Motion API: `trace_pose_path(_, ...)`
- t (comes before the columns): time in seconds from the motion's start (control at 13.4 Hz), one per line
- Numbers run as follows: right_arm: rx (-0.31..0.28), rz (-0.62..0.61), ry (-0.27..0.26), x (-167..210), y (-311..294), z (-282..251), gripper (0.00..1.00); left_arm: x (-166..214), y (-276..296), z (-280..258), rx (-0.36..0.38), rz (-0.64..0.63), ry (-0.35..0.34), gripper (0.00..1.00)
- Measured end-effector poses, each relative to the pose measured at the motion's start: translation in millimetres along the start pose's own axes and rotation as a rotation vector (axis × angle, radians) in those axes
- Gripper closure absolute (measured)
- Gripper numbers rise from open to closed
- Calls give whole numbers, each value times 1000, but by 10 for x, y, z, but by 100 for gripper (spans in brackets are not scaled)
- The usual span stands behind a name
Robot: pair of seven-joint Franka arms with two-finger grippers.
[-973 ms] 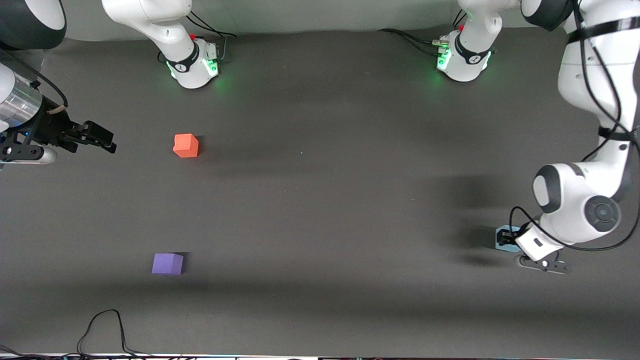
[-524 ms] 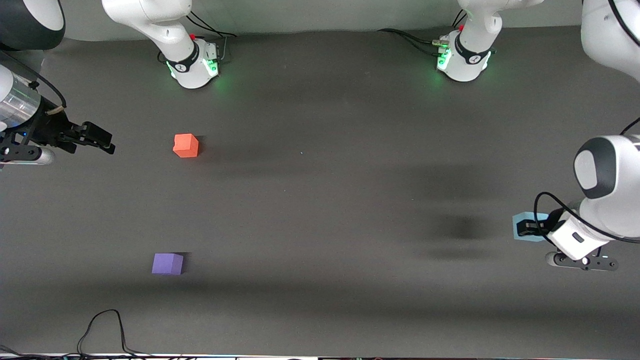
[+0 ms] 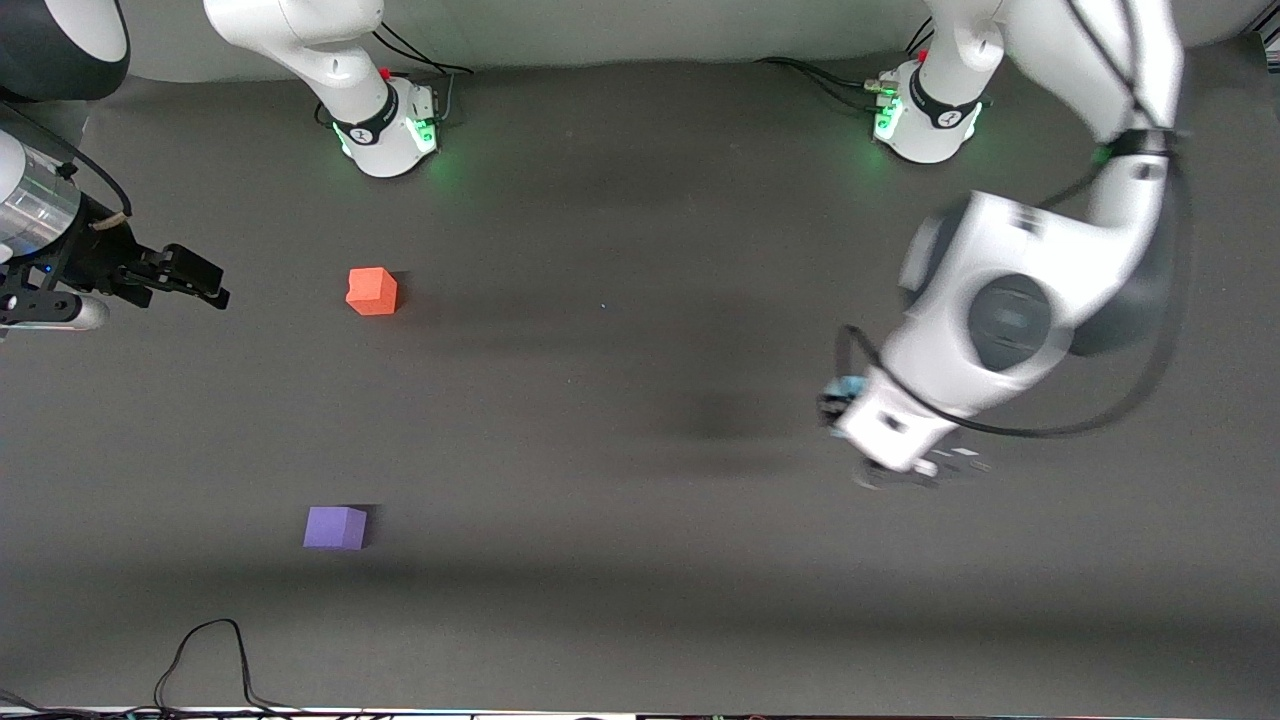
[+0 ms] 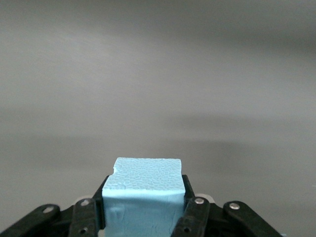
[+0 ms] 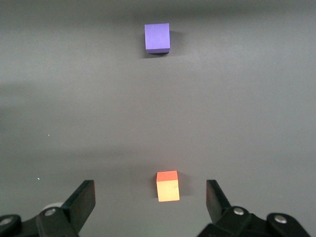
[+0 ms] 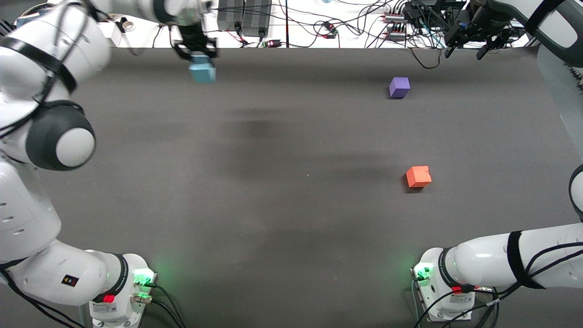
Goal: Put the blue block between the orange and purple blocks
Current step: 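Lift and carry the blue cube with the left gripper toward the table middle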
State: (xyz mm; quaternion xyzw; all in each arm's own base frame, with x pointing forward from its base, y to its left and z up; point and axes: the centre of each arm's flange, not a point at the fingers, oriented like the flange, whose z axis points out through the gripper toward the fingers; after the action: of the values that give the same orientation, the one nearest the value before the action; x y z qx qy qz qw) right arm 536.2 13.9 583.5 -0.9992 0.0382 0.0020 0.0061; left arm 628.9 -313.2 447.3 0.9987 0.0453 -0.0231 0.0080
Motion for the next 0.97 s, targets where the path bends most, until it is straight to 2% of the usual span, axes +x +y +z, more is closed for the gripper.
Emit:
trace_pose_path(0.15,0,0,0,0,1,2,0,-440,808,126,7,-11,12,43)
trace_pose_path(0.3,0,0,0,1,1,3,0,-765,1429,374,-4,-12,60,43)
trace_pose_path(0.52,0,0,-1,1,1,9,0,-1189,2122,1175,15,36,109,43)
trace_pose_path(0.75,0,0,-3,0,1,16,0,-1483,2483,1986,20,84,122,43)
trace_pose_path(0.97,0,0,-4,-1,1,25,0,-1535,2550,2315,23,101,131,43)
